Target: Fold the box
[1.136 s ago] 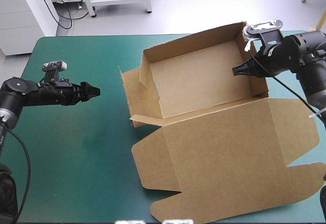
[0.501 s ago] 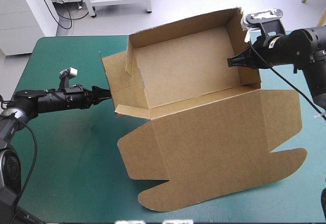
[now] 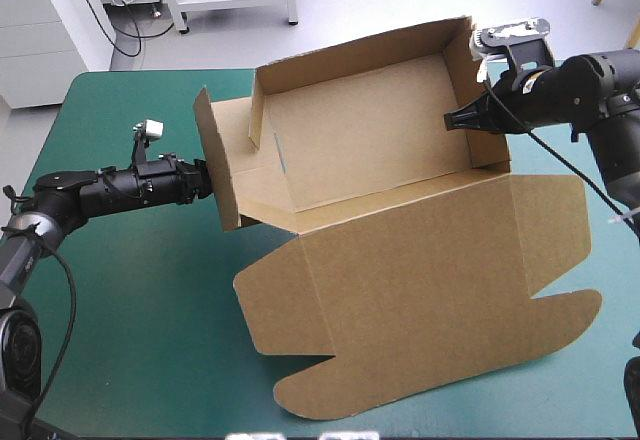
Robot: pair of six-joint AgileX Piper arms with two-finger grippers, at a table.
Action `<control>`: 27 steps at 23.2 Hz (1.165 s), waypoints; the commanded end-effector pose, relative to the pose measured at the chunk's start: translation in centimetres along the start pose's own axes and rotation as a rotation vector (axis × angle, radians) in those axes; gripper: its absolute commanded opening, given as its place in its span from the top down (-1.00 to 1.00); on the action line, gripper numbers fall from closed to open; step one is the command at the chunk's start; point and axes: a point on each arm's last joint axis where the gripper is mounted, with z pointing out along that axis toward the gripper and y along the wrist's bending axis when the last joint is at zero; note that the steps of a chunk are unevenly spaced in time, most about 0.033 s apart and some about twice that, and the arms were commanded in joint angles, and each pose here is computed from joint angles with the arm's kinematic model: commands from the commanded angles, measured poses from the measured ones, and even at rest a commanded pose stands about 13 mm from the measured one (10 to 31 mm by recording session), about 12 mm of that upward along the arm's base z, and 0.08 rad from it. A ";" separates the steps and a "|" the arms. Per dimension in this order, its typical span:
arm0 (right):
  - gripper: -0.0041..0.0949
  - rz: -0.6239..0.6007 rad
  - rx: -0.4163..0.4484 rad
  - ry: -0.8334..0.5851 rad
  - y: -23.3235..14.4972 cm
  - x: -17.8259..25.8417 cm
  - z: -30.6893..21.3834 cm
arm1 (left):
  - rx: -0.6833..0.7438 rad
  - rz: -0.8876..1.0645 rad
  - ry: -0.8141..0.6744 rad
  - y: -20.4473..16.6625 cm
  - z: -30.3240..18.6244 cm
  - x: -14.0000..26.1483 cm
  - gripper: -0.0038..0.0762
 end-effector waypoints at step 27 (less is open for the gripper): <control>0.96 -0.053 0.002 -0.118 4.7 -1.9 1.2 | 0.000 0.110 -0.045 -10.8 1.9 -4.3 -0.18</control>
